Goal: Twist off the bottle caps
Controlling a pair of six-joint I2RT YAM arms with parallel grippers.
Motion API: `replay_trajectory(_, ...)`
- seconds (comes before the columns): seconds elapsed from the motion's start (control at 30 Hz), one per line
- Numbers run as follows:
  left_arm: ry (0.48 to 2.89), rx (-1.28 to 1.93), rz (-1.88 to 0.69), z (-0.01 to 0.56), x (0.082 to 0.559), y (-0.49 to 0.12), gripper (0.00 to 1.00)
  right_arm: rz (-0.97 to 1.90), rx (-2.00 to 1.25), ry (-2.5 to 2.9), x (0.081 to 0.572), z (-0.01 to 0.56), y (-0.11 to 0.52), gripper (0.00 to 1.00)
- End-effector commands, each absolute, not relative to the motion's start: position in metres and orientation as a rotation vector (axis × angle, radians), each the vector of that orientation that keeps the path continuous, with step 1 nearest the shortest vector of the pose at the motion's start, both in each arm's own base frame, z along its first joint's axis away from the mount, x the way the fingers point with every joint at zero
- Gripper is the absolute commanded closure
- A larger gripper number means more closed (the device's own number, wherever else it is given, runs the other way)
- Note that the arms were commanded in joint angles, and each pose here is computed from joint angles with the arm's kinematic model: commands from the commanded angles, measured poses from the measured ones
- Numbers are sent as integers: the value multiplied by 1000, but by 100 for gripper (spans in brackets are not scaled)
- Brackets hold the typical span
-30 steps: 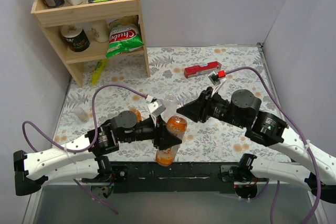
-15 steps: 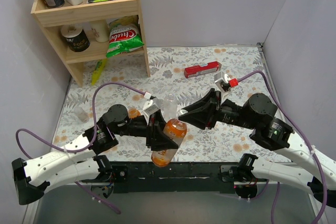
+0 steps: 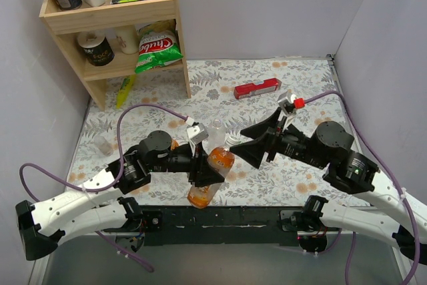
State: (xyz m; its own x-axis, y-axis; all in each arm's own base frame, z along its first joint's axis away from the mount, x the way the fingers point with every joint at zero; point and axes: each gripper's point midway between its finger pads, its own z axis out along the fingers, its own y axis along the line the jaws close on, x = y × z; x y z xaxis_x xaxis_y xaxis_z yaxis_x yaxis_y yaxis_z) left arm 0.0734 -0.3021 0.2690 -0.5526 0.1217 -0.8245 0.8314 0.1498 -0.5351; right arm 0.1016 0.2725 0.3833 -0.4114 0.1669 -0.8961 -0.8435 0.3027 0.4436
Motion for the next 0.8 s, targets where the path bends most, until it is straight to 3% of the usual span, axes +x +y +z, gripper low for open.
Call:
replay_trajectory(0.0, 1837, 849, -1305, 270, 95, -296, 85, 1179, -340, 1670, 131, 391, 243, 14)
replay_trajectory(0.2, 1868, 824, -1260, 266, 105, -299, 85, 1114, -234, 1918, 141, 358, 254, 25)
replay_trajectory(0.77, 1930, 781, -1155, 253, 118, -294, 85, 1221, -198, 1960, 144, 359, 287, 32)
